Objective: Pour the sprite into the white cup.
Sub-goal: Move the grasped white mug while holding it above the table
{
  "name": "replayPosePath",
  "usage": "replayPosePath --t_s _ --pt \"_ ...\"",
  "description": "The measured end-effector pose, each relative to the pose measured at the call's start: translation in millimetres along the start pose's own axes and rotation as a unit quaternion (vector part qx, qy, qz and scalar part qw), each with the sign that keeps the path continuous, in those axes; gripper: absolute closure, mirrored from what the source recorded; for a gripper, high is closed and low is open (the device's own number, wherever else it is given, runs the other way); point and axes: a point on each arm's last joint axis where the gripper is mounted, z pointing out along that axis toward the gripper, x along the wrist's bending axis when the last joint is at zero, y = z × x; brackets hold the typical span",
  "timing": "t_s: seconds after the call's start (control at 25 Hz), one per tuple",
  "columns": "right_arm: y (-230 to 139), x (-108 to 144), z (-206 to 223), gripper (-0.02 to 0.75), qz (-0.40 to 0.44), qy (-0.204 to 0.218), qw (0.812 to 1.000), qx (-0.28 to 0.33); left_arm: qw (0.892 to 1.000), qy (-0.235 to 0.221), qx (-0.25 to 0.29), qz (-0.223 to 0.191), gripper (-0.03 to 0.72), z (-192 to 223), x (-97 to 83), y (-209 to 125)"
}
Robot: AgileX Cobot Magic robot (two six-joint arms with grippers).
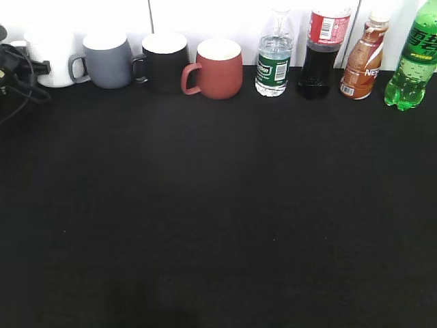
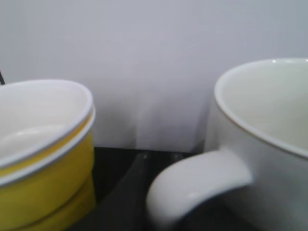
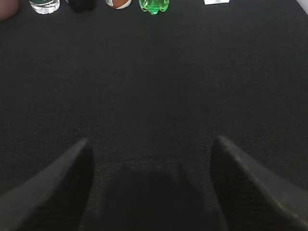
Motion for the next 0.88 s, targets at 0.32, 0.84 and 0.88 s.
replayPosePath --t_s 0.32,0.84,0.88 --pt "0.0 0.0 0.0 0.172 0.0 0.0 1.0 0.0 0.996 0.035 -0.071 -0.048 0.625 -37.1 9.0 75.7" --pt "47.2 -5.1 55.9 0.229 0.012 -0.009 0.989 -0.146 0.968 -0.244 -0.047 -0.015 0.627 -277.6 -115.7 126.5" --pt "55.2 -7.9 83.0 0.162 0.014 -0.016 0.988 -0.151 0.963 -0.266 -0.03 -0.01 0.627 -285.8 -124.3 120.2"
